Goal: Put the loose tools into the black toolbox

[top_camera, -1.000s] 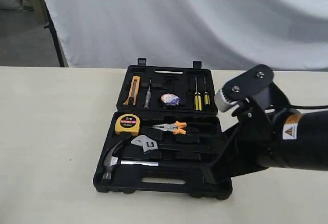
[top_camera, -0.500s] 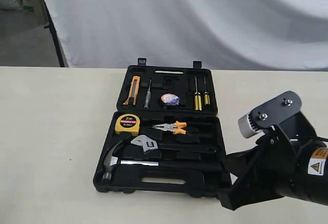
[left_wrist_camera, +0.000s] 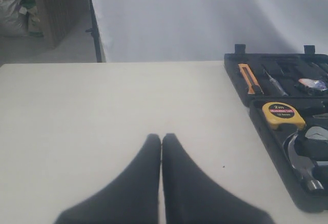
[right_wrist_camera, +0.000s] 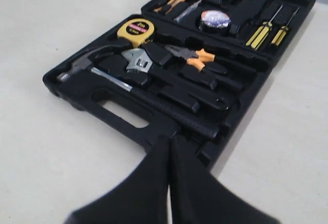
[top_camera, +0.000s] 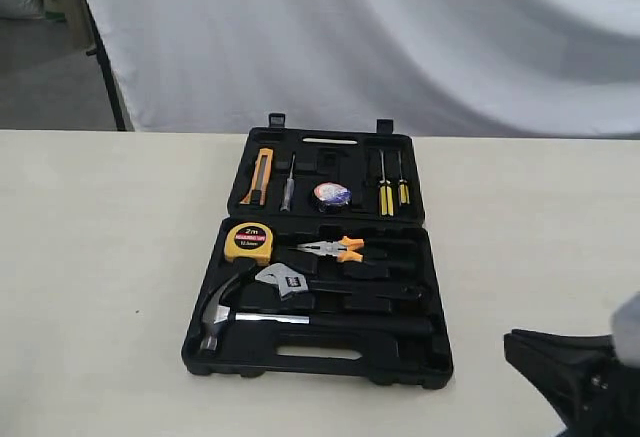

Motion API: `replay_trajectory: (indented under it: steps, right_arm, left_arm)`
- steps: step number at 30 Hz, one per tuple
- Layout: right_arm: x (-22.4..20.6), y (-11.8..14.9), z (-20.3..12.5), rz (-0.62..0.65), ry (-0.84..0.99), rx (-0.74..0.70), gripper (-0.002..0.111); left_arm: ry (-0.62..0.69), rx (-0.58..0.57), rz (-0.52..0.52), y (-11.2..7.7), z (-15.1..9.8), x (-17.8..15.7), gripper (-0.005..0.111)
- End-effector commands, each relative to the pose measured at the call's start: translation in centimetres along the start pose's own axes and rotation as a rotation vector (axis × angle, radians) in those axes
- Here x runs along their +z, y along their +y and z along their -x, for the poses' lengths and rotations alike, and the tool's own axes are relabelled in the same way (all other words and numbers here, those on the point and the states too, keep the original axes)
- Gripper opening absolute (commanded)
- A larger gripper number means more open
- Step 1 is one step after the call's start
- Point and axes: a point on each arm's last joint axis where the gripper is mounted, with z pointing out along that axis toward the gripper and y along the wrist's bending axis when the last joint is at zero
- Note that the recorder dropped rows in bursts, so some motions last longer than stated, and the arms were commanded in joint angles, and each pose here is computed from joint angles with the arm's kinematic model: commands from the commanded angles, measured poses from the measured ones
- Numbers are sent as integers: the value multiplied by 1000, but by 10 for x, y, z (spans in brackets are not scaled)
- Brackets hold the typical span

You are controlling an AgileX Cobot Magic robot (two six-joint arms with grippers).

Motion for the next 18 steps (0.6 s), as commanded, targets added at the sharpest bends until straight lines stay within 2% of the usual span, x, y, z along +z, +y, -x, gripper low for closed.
replay_trajectory:
  steps: [1, 4, 7, 9, 18]
  right_arm:
    - [-20, -4, -12, -18, -167, 6, 0]
    - [-30, -5, -22, -23, -252, -7, 0]
    - [-40, -5, -23, -23, -344, -85, 0]
    - [-44, -3, -26, -10, -341, -142, 0]
    - [-57, -2, -27, 5, -410, -132, 0]
  left_arm:
    - [-2, -7, -7, 0, 0, 0, 1]
    - [-2, -7, -7, 0, 0, 0, 1]
    - [-2, -7, -7, 0, 0, 0, 1]
    - [-2, -7, -7, 0, 0, 0, 1]
    - [-2, -7, -7, 0, 0, 0, 1]
